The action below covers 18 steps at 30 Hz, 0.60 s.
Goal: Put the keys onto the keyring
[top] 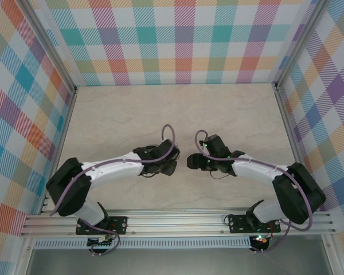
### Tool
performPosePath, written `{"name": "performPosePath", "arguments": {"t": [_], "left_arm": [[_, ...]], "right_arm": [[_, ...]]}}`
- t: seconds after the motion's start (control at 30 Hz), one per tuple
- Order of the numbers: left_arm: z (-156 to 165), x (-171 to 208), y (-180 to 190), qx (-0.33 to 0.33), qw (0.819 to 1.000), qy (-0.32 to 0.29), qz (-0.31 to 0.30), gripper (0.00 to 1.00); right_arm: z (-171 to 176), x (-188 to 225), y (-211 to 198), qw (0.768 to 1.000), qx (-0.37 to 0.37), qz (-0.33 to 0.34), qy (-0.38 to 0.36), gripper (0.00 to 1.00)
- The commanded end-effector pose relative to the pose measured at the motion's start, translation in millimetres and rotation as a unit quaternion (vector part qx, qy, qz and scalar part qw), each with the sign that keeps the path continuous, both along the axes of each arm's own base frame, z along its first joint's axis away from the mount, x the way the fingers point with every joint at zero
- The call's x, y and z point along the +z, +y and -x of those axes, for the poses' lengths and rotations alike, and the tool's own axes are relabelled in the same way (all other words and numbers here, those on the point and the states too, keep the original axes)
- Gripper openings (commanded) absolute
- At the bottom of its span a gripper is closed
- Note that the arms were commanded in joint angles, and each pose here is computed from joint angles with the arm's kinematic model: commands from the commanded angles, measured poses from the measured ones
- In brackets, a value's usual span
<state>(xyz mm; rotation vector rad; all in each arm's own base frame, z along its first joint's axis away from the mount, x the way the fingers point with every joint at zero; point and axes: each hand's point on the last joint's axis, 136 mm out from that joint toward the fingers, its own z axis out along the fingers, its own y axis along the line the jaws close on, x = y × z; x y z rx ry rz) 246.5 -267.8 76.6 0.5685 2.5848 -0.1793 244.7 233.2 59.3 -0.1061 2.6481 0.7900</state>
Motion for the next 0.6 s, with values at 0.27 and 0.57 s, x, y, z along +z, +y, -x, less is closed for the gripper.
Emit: {"name": "performPosePath", "arguments": {"t": [0.27, 0.57], "left_arm": [[-12, -15, -19, -0.061, 0.993, -0.023, -0.103, 0.38], [-16, -24, -28, -0.071, 0.991, -0.016, -0.11, 0.3]], "right_arm": [[11, 11, -26, 0.999, -0.037, -0.016, -0.005, 0.74], [14, 7, -33, 0.999, -0.045, -0.012, -0.003, 0.75]]}}
